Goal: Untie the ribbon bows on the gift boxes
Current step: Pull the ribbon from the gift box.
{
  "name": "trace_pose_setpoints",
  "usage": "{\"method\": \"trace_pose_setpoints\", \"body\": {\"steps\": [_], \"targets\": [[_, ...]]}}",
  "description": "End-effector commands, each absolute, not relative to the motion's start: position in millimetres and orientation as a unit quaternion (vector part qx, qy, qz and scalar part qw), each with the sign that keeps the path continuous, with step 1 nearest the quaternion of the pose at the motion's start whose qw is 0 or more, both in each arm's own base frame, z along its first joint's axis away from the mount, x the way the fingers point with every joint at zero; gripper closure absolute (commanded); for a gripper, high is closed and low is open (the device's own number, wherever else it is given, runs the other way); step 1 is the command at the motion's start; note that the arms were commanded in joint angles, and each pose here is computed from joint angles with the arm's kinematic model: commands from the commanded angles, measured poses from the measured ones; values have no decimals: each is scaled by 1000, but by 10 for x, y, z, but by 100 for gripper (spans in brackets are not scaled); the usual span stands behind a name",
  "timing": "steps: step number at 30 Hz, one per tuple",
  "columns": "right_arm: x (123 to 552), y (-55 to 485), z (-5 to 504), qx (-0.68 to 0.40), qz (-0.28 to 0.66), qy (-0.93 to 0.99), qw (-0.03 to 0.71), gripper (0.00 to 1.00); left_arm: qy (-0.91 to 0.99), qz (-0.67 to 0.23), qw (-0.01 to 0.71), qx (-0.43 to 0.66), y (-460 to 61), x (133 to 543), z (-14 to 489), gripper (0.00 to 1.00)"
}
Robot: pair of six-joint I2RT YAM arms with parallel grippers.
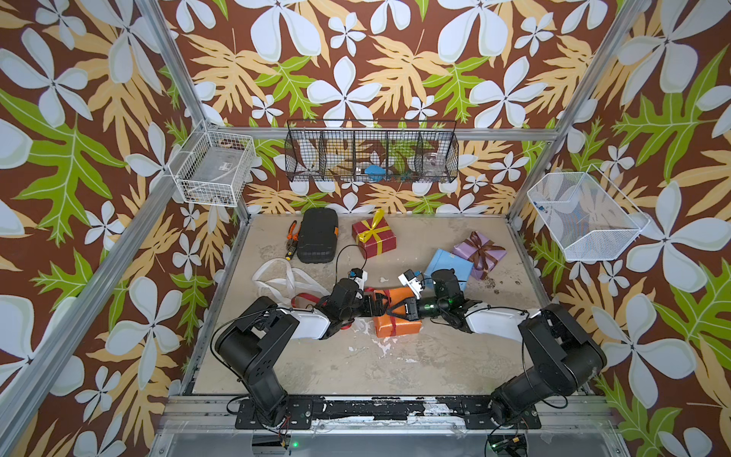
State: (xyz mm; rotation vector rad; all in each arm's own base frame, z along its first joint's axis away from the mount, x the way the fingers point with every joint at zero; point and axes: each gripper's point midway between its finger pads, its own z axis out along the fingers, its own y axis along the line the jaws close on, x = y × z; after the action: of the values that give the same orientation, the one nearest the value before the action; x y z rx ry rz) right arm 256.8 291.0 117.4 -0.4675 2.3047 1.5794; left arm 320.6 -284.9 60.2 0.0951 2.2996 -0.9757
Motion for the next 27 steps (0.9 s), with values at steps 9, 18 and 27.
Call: {"method": "trace_pose_setpoints", "body": {"steps": [9,18,27], "targets": [[2737,2844,1737,-197,548,780,229,100,904,-313,288,49,-2672,3071,351,0],[2668,2776,1358,-187,522,809,192,100,900,-317,297,50,-2677,3075,441,0],[2627,2757,1282,-183,520,814,182,100,881,-379,281,45,-2827,2883,738,0]]}}
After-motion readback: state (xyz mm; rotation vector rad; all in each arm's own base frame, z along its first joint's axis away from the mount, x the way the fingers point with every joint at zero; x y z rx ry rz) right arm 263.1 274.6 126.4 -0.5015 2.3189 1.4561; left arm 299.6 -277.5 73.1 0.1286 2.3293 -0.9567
